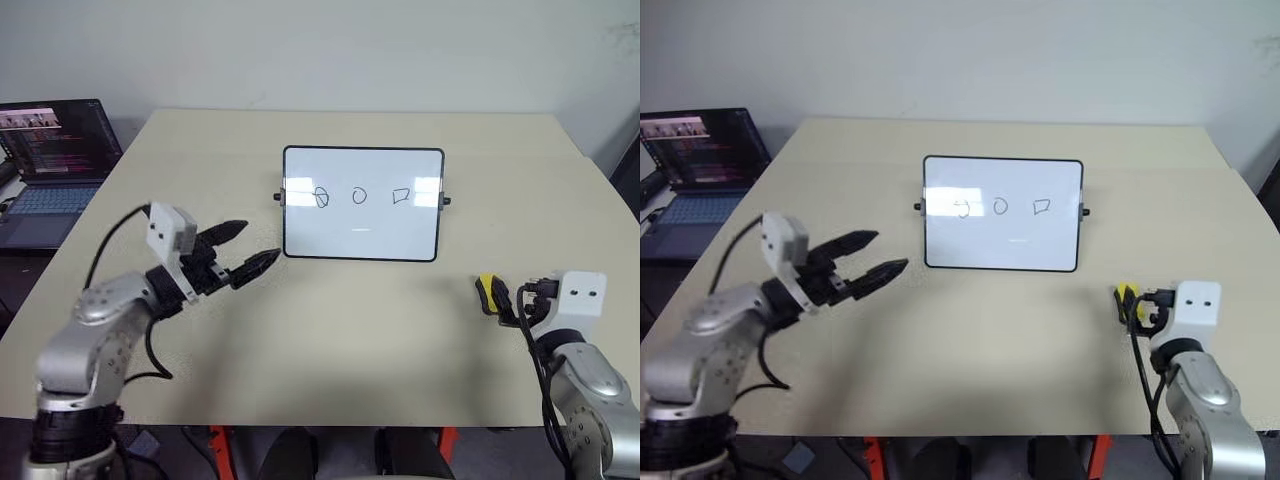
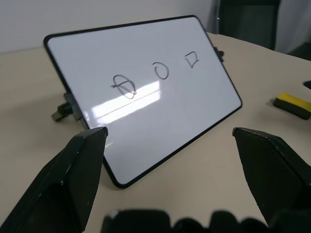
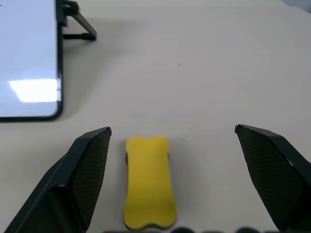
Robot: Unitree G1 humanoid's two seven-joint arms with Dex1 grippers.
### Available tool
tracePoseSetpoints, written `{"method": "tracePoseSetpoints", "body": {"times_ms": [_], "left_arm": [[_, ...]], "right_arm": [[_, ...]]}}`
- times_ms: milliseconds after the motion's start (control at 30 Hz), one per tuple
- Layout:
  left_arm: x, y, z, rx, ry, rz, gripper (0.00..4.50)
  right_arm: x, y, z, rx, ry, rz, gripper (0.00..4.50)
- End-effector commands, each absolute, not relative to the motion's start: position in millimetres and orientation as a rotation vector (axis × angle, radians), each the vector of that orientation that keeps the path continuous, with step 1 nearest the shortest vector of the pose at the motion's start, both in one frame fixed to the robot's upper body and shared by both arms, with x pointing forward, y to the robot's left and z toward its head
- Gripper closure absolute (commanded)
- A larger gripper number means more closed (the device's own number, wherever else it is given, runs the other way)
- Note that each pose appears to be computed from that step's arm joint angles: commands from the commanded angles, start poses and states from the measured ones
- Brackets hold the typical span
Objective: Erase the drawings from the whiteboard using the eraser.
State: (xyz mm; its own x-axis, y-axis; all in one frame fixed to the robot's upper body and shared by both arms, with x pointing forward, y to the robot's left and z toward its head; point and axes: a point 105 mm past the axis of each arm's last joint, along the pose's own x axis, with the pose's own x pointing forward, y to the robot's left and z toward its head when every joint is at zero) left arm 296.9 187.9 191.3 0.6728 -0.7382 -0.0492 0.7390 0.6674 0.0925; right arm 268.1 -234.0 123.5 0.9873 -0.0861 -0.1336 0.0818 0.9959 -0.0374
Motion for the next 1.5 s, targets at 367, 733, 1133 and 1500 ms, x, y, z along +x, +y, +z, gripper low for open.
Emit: {"method": "tracePoseSetpoints", "body": {"times_ms": [367, 733, 1133, 1500], "left_arm": [[270.2, 184.1, 208.0, 0.154, 0.181, -1.226, 0.00], [289.1, 198.9, 216.4, 0.239, 0.143, -1.221, 0.00], [291.4, 201.3, 211.5, 0.264, 0.141, -1.247, 0.00], [299.4, 209.3, 216.8, 0.317, 0.092, -1.222, 0.00]], "right_arm": [[275.4, -224.8, 139.5, -0.038, 0.102, -0.029, 0.04], [275.9, -224.9, 143.5, -0.042, 0.092, -0.039, 0.04], [275.6, -224.3, 141.1, -0.035, 0.097, -0.040, 0.04], [276.2, -224.9, 138.8, -0.031, 0.096, -0.045, 0.04]]}}
